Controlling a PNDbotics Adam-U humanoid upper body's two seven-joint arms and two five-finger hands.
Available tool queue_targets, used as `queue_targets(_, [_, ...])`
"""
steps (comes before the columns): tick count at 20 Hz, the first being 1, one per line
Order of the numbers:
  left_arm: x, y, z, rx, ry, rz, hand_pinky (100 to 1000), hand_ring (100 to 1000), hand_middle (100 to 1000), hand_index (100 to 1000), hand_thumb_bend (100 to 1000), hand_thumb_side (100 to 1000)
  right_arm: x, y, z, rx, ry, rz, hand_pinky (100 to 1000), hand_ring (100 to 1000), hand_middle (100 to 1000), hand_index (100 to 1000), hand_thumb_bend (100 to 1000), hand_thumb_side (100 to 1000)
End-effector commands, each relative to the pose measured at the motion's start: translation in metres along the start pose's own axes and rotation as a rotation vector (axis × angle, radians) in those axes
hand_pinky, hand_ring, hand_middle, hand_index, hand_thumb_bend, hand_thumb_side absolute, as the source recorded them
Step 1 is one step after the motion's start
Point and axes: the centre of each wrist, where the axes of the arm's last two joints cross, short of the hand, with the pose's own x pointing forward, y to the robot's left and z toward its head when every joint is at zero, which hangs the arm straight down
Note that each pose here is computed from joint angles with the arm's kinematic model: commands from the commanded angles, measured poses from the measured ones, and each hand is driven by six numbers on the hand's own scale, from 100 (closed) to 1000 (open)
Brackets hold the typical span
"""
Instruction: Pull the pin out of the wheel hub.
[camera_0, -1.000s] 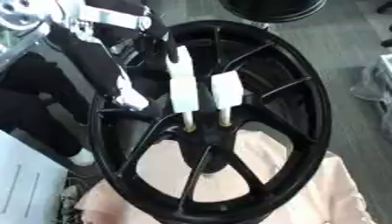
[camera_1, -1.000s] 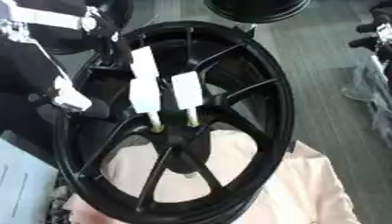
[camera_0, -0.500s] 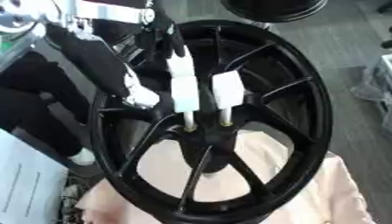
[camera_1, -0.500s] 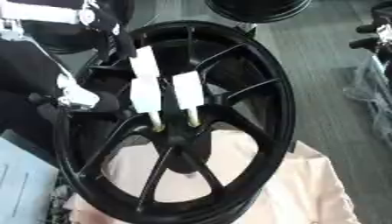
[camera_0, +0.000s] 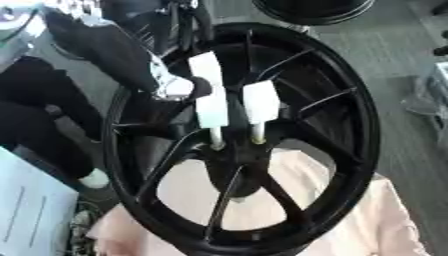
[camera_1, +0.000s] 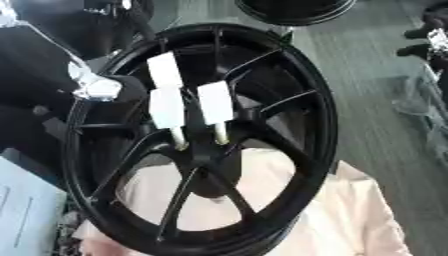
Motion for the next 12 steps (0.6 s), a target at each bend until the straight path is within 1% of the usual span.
queue_targets(1, [0.002,0.005,0.003,-0.081,0.070,0.062,661,506,565,780,392,456,0.012,-0.008,-0.005,0.005,-0.027,0.038,934,652,704,892,100,647])
queue_targets(10, [0.001,-0.004,-0.007,-0.139,0.076,0.111,656,521,572,772,369,487,0.012,-0.007,-0.006,0.010,-0.027,0.035,935,652,705,892,100,649])
queue_targets(12, [0.000,-0.006,-0.009,-0.157,0.074,0.120,656,549,601,776,358,500,0.012,-0.007,-0.007,0.010,-0.026,0.035,935,653,705,893,100,651])
